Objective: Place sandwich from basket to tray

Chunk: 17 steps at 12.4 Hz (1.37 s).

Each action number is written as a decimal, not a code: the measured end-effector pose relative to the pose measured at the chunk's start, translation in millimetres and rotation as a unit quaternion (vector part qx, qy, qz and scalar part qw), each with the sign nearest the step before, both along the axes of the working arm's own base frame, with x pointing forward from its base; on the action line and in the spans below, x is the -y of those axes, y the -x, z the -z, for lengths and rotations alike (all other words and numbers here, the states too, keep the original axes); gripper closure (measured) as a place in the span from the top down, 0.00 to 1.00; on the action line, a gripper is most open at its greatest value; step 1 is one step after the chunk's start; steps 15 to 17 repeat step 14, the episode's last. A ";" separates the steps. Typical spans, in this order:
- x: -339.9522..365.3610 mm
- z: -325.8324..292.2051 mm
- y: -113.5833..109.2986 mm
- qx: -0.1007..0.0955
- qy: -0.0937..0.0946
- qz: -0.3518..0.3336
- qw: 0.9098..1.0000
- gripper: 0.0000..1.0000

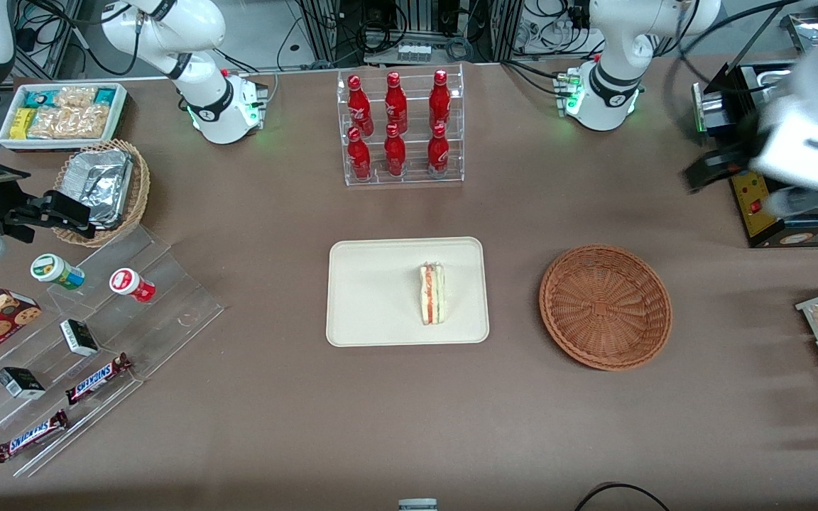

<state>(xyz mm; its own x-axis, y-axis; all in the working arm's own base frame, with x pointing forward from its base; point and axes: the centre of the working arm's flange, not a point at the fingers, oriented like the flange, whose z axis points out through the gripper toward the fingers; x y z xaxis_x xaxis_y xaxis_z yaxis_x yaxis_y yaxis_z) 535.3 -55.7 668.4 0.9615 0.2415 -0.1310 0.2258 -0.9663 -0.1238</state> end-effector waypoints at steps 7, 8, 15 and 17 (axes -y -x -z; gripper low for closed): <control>-61.7 -29.0 76.0 0.004 0.070 0.078 0.994 1.00; -56.8 -28.3 77.0 0.004 0.069 0.084 0.994 1.00; -35.4 -20.7 70.5 0.000 0.047 0.109 0.993 1.00; -35.4 -20.7 70.5 0.000 0.047 0.109 0.993 1.00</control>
